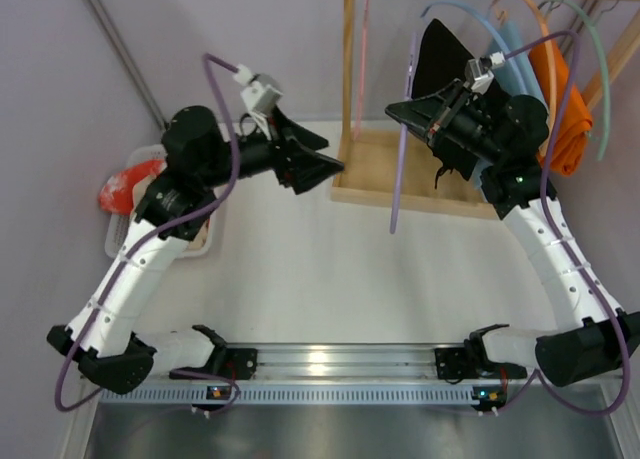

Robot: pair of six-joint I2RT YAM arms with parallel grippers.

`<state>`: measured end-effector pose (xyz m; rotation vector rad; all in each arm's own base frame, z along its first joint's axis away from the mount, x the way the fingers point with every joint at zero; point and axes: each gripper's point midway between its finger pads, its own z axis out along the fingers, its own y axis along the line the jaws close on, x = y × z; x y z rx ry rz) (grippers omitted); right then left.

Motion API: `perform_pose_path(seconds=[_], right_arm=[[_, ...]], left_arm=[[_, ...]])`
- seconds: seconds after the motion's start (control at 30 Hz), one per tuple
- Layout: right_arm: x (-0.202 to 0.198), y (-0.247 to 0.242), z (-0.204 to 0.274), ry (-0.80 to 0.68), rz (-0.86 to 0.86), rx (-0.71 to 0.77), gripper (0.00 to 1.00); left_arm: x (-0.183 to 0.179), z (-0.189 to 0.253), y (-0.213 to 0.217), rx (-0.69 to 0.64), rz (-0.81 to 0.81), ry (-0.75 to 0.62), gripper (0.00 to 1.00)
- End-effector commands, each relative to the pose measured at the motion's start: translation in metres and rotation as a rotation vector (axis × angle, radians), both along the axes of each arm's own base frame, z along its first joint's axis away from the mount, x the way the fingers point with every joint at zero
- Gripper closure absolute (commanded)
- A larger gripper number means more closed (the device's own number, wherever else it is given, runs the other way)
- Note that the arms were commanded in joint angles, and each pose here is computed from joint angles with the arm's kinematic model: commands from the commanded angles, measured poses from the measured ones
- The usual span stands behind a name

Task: Remove the trousers from the hanger

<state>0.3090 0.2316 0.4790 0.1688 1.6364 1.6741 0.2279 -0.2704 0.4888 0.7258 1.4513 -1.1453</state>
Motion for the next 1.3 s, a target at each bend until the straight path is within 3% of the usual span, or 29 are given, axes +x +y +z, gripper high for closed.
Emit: perform_pose_path(seconds=[0.0,0.2,0.57,0.67,0.9,0.97,1.03,1.1,1.27], right_arm=[[-0.021,0.001,0.045,-0.162,0.026,0.038,1.00],[-0.020,0.000,0.040,-0.157,0.018,0.035,1.00],[-0.017,-0.001,0.033,-0.135,0.010,0.047,1.00],[-0.015,-0.002,0.029,-0.122,-0.001,0.051,1.00],[-0.013,-0.002,0.024,-0.103,-0.003,0.052,1.00],[-0.013,-0.002,0.022,-0.103,-0.004,0.049,1.00],[-0.012,-0.001,0.018,-0.099,-0.005,0.040,1.00],[-0.012,-0.001,0.013,-0.108,-0.011,0.019,0.90],[-0.012,-0.007,0.006,-0.110,-0.046,-0.036,0.54]], left_arm=[[-0.011,-0.005,-0.029,0.061,0.000,-0.043,0.24],[-0.019,-0.039,-0.077,0.130,-0.027,0.011,0.26],[-0.015,-0.066,-0.117,0.181,0.116,0.073,0.51],[-0.013,-0.069,-0.123,0.199,0.166,0.052,0.53],[0.004,-0.081,-0.123,0.239,0.316,0.045,0.82],[0.007,-0.080,-0.123,0.233,0.338,0.052,1.00],[0.015,-0.081,-0.116,0.221,0.411,0.083,1.00],[0.019,-0.080,-0.110,0.208,0.456,0.097,1.00],[0.027,-0.075,-0.099,0.188,0.535,0.122,1.00]])
